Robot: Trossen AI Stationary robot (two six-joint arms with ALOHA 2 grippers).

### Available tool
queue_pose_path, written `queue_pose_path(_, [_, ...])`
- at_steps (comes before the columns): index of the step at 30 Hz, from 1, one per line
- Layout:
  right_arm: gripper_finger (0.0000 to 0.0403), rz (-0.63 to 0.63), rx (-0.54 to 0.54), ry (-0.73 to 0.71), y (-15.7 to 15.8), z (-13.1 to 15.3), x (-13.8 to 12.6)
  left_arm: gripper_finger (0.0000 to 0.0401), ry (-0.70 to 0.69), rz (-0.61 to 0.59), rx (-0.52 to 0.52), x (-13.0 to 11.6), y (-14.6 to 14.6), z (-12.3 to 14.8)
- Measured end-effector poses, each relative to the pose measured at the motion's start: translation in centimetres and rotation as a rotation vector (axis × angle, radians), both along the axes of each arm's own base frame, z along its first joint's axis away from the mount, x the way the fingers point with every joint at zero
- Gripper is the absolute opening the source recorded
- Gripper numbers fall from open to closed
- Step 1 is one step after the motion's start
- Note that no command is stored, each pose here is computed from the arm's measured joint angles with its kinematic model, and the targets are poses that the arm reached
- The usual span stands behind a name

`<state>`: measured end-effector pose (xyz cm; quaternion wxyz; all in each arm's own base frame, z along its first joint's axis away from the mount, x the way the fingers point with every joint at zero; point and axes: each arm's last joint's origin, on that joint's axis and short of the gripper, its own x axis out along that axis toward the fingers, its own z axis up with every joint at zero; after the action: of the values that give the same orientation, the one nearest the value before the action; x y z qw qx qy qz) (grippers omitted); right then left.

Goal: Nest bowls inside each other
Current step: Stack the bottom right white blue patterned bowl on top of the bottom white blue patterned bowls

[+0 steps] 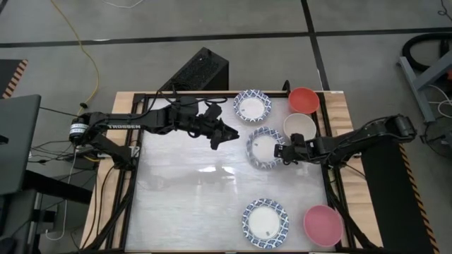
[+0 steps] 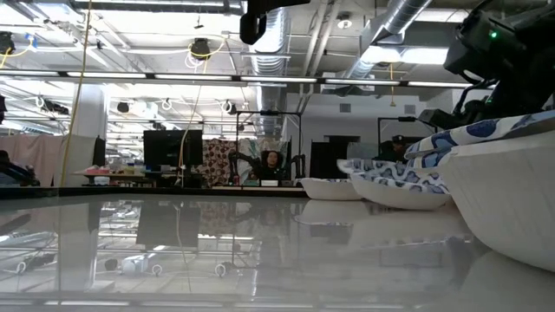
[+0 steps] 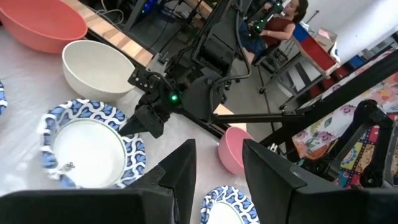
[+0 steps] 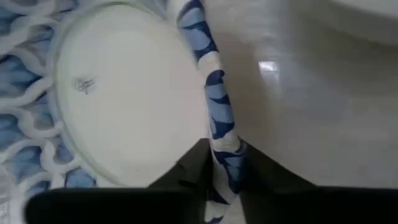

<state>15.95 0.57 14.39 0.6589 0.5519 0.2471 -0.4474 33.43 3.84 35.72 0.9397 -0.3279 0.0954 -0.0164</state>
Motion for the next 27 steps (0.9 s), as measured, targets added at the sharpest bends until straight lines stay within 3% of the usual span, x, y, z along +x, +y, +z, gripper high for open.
queue_pose_path(8, [0.0019, 0.014, 0.007, -0.012, 0.1, 0.1, 0.1, 0.0119, 0.002, -0.03, -0.019, 0.0, -0.1, 0.0])
queue_pose_path(19, [0.0016, 0.084, 0.031, -0.126, 0.3, 1.1, 1.1, 0.0119, 0.003, -0.034, -0.036, 0.0, -0.1, 0.0])
queue_pose_path(27, [0.0016, 0.197, -0.006, -0.204, 0.5, 4.2, 1.9, 0.0119, -0.002, -0.015, -0.039, 0.0, -0.1, 0.0])
